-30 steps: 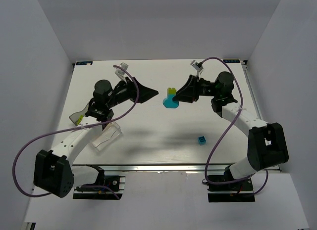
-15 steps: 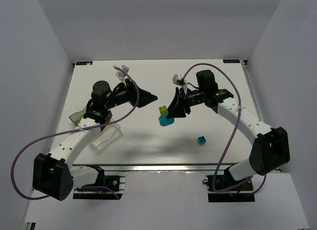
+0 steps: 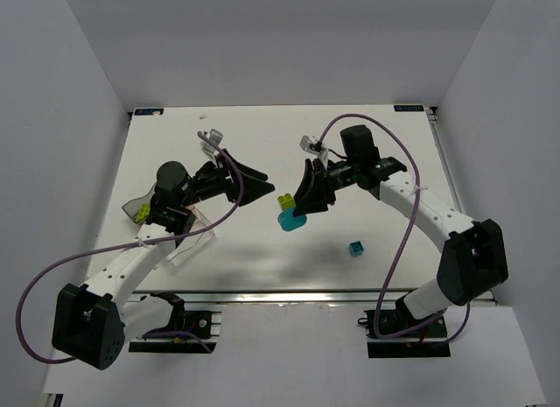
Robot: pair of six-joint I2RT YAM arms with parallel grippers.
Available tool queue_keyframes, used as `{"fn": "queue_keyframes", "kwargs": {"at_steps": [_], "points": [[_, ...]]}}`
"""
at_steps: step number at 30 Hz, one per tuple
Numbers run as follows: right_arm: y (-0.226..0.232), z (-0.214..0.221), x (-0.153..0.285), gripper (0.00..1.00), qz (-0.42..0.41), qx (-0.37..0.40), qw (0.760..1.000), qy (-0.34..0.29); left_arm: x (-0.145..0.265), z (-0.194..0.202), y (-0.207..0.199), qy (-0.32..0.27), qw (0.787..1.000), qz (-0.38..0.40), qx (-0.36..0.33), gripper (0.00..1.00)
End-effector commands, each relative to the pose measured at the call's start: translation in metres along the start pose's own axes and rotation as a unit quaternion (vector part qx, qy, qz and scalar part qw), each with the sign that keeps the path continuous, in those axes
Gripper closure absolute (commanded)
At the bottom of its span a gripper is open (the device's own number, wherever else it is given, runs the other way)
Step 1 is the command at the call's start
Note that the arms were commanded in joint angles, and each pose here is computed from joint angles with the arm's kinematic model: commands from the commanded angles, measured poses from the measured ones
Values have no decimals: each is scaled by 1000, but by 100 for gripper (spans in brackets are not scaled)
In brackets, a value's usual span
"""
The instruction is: Sort the legos into containers by color
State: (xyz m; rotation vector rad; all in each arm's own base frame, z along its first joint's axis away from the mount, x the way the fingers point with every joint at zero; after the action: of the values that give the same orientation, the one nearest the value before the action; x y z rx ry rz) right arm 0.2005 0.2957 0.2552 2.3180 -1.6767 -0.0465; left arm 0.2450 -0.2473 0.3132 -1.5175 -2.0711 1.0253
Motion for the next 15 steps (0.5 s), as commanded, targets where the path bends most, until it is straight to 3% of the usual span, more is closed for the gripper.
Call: {"fn": "queue_keyframes", "kwargs": {"at_steps": [1,15], "points": [[6,-22,-5,100,-28,31,999,-17,2,0,-15,-2,1000,28,-13,14],[-1,-22,-11,100,-25,23,999,-16,-9,19,-11,29,999,32,14,15]]}}
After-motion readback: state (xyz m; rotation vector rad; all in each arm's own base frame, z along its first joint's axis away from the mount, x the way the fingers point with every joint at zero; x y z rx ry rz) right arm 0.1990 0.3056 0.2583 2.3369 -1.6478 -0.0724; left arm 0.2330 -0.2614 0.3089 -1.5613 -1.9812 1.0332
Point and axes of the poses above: each gripper's point midway between its finger pads, its own x axis back along the fingers, its own y axis along the line the jaws close on, z = x × y, the point moved 1 cm from there along x, back along the fingers, and after that the axes turned 12 degrees about x, right-handed, at the moved point
